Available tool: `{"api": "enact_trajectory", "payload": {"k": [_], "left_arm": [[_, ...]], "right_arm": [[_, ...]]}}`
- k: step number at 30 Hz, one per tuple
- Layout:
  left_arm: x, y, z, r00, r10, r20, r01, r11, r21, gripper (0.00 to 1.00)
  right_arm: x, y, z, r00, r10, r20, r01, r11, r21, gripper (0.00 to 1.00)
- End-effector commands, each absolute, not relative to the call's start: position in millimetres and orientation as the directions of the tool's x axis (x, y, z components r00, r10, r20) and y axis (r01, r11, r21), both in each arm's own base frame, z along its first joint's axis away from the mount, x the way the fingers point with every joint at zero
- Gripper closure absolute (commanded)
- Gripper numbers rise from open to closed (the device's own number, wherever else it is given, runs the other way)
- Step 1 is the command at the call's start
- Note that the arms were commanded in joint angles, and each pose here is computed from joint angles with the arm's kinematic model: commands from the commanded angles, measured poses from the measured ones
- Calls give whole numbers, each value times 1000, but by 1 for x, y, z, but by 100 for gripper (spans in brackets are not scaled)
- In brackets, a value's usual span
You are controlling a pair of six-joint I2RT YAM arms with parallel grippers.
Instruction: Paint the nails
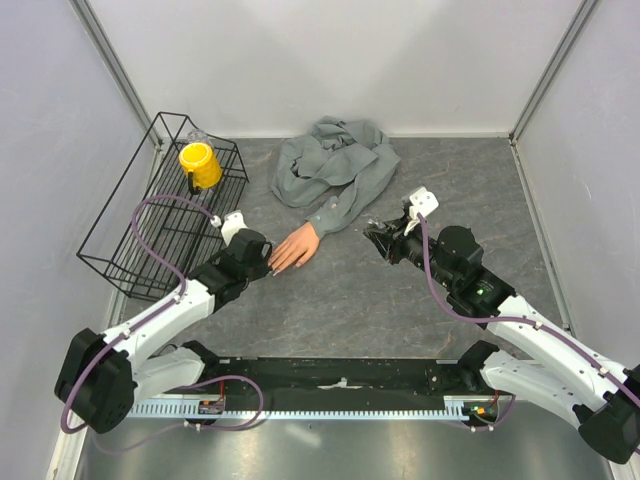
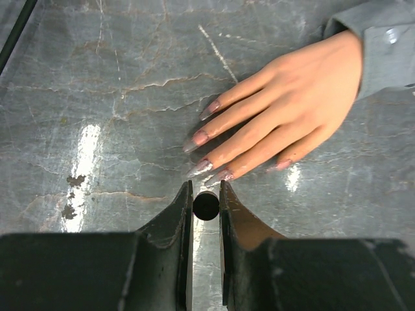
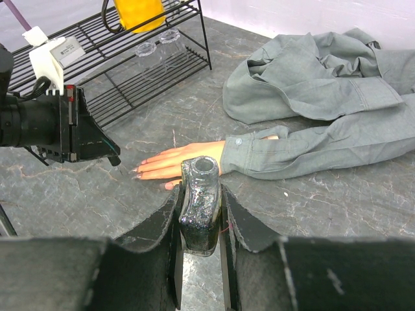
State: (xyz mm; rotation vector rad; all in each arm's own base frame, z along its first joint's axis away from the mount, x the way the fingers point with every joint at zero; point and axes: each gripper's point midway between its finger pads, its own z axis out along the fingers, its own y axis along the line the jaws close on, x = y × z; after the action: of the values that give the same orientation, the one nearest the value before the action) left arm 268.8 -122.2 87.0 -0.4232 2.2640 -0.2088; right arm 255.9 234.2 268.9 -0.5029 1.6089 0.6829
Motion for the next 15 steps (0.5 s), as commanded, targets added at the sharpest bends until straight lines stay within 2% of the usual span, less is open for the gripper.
{"api": "enact_trajectory", "payload": {"k": [1, 15], "left_arm": [[277, -126, 101, -589, -390, -708, -223, 920, -321, 98], [307, -145, 96, -595, -358, -719, -194, 933, -304, 98]], "right_arm": [[256, 237, 282, -117, 101, -988, -685, 712, 154, 100], [257, 235, 280, -118, 96, -988, -676, 721, 151, 100]]}}
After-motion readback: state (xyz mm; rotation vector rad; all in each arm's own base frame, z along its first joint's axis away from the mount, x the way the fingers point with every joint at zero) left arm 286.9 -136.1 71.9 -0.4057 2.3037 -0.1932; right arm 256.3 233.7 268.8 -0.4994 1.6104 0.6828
